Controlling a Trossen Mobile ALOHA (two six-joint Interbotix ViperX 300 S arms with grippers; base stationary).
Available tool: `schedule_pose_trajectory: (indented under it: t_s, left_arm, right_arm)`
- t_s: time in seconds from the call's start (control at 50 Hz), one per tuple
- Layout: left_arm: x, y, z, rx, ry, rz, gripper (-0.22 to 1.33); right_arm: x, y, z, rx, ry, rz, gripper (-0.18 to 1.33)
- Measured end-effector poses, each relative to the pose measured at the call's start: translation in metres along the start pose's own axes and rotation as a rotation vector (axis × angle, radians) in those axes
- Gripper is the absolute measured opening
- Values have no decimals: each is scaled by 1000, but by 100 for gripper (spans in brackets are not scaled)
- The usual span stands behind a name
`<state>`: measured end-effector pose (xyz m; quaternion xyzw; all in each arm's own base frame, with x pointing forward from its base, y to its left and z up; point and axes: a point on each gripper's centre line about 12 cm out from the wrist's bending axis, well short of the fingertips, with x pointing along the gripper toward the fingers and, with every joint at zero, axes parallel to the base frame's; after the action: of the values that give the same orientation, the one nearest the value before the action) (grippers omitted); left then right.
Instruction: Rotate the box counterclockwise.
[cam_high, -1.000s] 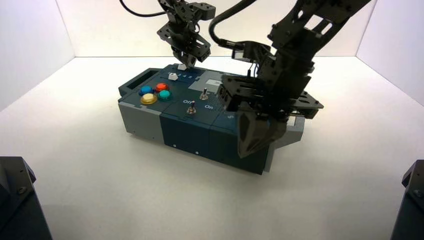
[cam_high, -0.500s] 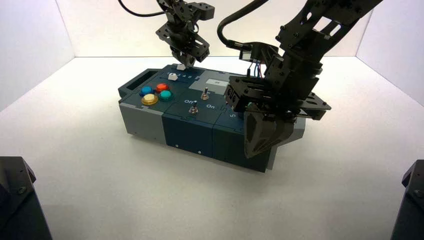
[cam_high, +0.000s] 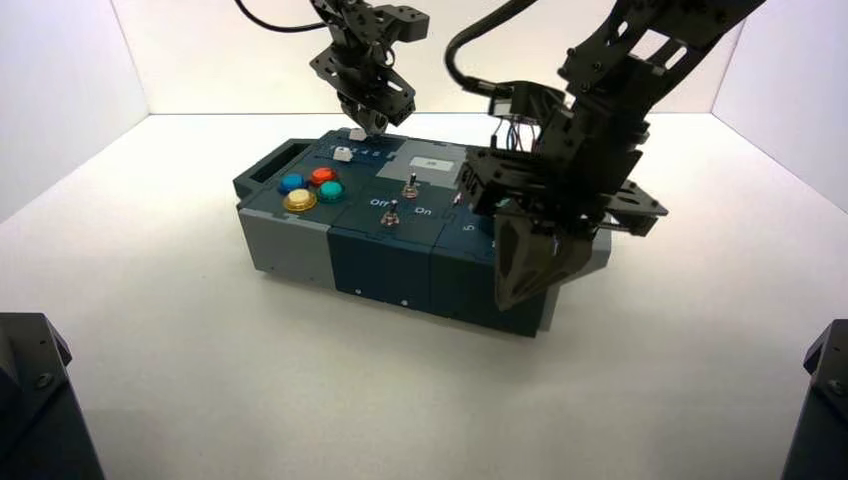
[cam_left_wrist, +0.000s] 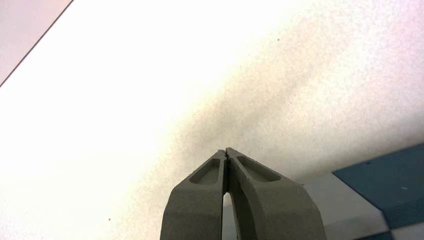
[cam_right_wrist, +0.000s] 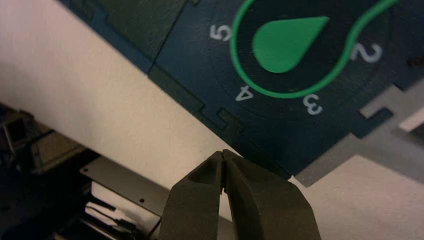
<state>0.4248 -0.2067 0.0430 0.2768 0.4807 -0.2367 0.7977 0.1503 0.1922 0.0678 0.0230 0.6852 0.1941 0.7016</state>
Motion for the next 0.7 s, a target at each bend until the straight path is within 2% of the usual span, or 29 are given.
schedule_pose_trajectory:
  t_s: [0.04,0.2,0.7]
  left_arm:
    - [0,0,-2,0,3,0,-16]
    - [-1,0,-4,1,8,-1,-16]
    - [-9,-1,-15,1,31,-5,-16]
  right_arm:
    - [-1,-4,3,17,-7,-1,-15]
    - [-4,-12,9,40,-15,-12,-15]
    - [-4,-28,24,64,-26,-45,-15]
